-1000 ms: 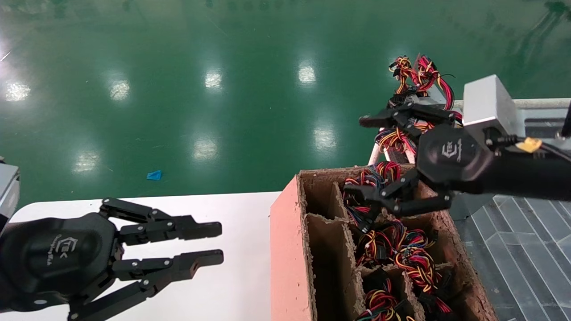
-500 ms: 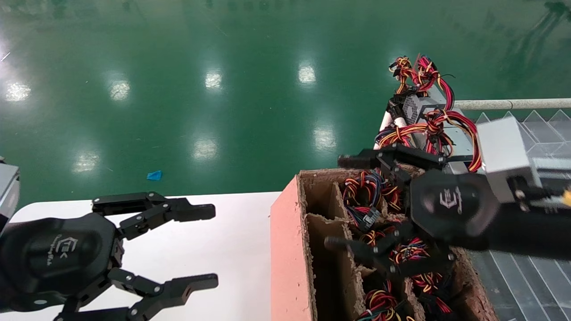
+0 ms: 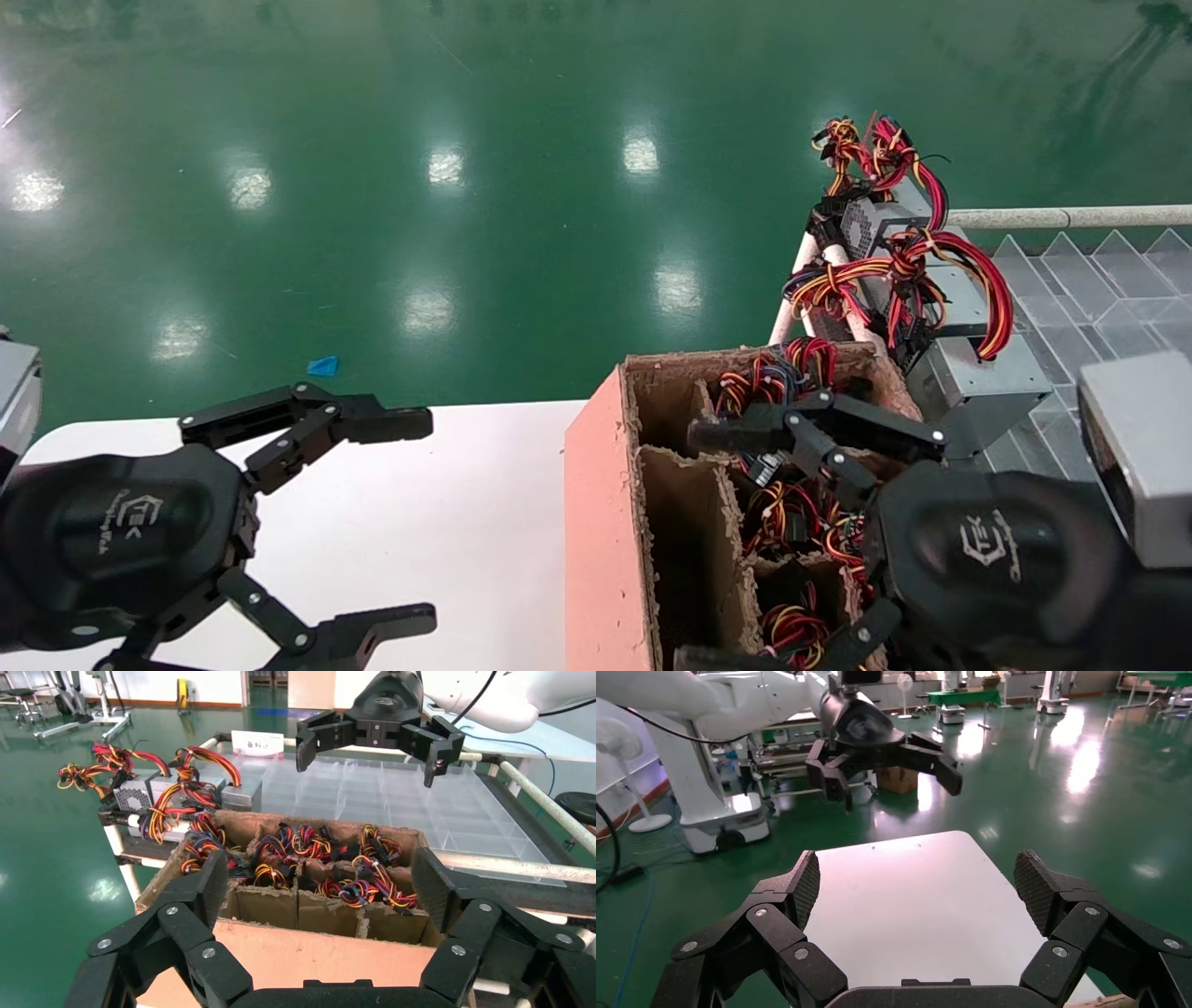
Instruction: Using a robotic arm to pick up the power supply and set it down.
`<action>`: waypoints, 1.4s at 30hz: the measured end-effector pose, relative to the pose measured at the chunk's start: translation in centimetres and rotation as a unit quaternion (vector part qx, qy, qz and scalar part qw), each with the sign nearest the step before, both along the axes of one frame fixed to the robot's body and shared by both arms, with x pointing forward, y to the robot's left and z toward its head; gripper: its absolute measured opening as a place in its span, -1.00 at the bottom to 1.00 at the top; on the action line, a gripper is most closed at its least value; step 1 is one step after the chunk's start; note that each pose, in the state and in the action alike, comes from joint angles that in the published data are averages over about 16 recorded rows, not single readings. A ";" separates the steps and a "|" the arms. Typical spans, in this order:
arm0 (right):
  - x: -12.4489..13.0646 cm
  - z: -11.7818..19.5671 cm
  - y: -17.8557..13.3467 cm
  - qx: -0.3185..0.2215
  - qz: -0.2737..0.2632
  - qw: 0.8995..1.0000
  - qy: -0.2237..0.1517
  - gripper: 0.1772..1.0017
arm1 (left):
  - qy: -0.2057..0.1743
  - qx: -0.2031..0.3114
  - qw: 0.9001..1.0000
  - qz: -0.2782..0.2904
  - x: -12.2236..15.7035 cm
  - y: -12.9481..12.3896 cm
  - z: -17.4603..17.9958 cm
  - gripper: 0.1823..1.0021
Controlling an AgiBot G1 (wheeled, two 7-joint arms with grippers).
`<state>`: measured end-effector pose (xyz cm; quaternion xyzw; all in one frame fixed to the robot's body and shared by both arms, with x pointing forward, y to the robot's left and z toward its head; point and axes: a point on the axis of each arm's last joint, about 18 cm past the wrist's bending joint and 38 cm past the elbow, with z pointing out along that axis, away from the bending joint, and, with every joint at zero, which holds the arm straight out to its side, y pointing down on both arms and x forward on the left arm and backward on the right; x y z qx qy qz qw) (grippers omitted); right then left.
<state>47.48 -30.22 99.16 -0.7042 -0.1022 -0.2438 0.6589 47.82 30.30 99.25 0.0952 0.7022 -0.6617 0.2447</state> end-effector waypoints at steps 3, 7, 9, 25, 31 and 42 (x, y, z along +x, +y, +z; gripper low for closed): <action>-0.3 -0.2 0.0 0.002 0.004 1.000 0.003 1.00 | 0.000 0.000 1.000 0.000 0.0 0.0 0.0 0.82; -0.4 -0.3 0.0 0.004 0.006 1.000 0.004 1.00 | 0.000 0.000 1.000 0.000 0.0 0.0 0.0 0.90; -0.3 -0.2 0.0 0.003 0.005 1.000 0.003 1.00 | 0.000 0.000 1.000 0.000 0.0 0.0 0.0 0.93; 0.0 0.0 0.0 0.000 0.000 1.000 0.001 1.00 | 0.000 0.000 1.000 0.000 0.0 0.0 0.0 1.00; 0.0 0.0 0.0 0.000 0.000 1.000 0.001 1.00 | 0.000 0.000 1.000 0.000 0.0 0.0 0.0 1.00; 0.1 0.1 0.0 -0.001 -0.001 1.000 0.000 1.00 | 0.000 0.000 1.000 0.000 0.0 0.0 0.0 1.00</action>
